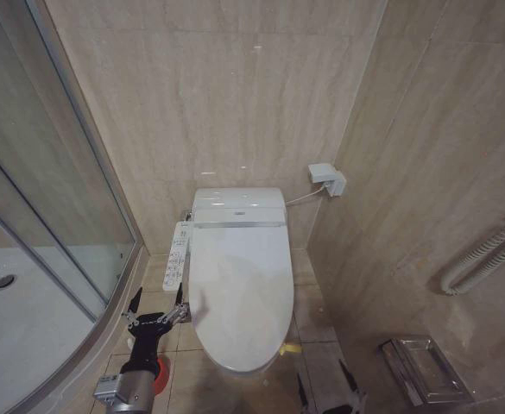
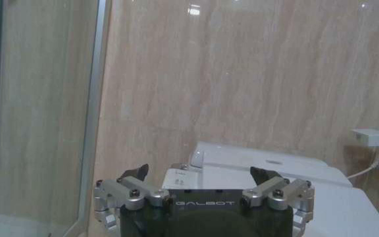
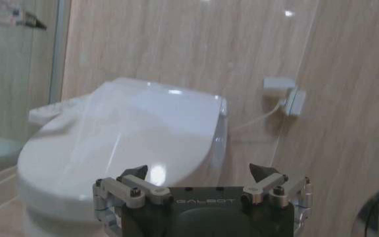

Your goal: Open the toilet lid, clean the toilet bowl with a toilet brush, close the toilet lid, and flush.

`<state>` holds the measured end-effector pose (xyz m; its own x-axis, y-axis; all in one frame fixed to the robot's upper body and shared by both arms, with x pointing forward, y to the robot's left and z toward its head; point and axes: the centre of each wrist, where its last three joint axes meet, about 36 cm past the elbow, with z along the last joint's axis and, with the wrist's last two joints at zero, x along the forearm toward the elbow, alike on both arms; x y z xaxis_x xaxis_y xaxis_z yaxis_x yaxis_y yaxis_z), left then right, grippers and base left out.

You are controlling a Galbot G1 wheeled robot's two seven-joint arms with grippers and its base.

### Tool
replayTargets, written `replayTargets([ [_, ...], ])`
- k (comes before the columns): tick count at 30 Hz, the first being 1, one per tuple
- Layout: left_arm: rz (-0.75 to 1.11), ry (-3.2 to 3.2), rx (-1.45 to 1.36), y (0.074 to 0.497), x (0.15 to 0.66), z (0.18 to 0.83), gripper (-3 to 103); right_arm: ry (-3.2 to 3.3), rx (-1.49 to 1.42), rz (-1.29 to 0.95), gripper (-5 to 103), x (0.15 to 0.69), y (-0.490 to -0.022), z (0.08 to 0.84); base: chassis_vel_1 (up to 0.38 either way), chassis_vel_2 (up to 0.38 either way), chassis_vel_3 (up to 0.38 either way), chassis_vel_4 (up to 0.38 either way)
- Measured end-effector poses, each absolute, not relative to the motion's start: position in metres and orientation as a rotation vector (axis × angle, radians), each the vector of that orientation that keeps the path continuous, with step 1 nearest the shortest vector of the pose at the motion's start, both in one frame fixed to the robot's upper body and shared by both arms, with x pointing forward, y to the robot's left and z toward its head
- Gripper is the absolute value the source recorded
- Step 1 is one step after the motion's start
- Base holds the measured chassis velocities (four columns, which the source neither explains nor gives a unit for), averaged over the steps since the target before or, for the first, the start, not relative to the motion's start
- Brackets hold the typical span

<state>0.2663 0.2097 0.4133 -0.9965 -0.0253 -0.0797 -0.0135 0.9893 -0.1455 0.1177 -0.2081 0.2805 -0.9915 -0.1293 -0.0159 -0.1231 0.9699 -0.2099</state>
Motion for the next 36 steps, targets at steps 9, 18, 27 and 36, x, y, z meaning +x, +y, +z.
replayTargets([
  [9,-0.206,3.054,-0.044,0.218,0.267,0.413,100,3.151,-0.232,-0.354,100,0.129,-0.205,0.234,0.000,0.000,0.000,0.000],
  [18,-0.195,3.063,-0.026,0.224,0.276,0.407,100,3.170,-0.255,-0.337,100,0.159,-0.226,0.196,0.000,0.000,0.000,0.000],
  [27,-0.177,3.072,-0.051,0.233,0.281,0.401,100,3.145,-0.298,-0.212,100,0.194,-0.229,0.176,0.000,0.000,0.000,0.000],
  [36,-0.162,3.071,-0.071,0.239,0.276,0.404,100,3.109,-0.311,-0.185,100,0.233,-0.242,0.161,0.000,0.000,0.000,0.000],
])
